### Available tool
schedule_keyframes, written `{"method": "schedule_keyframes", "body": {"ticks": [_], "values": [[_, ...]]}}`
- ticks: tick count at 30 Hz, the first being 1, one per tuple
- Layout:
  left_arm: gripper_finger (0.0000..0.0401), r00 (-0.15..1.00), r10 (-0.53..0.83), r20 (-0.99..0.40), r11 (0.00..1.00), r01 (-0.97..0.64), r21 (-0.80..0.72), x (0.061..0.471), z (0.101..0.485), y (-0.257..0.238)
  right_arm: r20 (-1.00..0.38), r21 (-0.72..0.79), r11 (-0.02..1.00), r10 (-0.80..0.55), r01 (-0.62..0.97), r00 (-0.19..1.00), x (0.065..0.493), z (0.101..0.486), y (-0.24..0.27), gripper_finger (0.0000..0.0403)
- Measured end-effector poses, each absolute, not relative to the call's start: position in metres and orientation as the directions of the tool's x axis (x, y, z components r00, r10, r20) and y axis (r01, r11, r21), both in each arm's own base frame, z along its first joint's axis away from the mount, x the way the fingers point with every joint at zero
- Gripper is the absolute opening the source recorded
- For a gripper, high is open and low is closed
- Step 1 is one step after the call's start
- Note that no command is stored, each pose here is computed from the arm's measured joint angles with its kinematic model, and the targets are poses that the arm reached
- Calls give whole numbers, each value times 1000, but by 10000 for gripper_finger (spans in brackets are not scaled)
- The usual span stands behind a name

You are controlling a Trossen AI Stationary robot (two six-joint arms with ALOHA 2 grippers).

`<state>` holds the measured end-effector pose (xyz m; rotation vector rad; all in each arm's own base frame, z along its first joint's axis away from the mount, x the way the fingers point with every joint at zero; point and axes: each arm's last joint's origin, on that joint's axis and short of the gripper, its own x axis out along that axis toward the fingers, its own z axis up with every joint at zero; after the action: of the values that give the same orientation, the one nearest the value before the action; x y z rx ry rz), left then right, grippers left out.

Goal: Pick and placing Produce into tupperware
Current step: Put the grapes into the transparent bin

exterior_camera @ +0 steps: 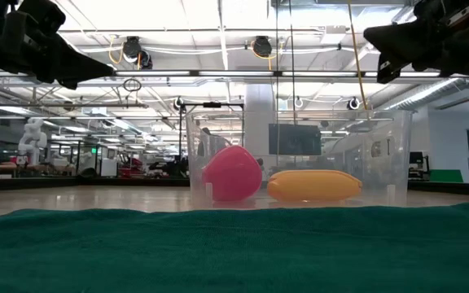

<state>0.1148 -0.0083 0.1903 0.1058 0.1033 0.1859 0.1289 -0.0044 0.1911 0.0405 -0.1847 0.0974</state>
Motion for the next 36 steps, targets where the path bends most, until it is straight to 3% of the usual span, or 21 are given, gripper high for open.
{"method": "schedule_keyframes", "body": {"ticks": [5, 26, 31, 36], "values": [[21, 977, 190, -93, 977, -179, 114, 115, 190, -8, 297, 15, 994, 102, -112, 949, 124, 199, -4, 0], [21, 978, 189, -93, 978, -179, 107, 115, 190, -8, 407, -37, 989, 148, -146, 901, 110, 211, -2, 0], [21, 978, 189, -93, 978, -179, 107, 115, 190, -8, 386, -5, 987, 149, -160, 910, 110, 209, -2, 0], [21, 978, 189, -92, 978, -179, 107, 115, 190, -8, 242, 64, 993, 83, -102, 967, 116, 194, -4, 0]]}}
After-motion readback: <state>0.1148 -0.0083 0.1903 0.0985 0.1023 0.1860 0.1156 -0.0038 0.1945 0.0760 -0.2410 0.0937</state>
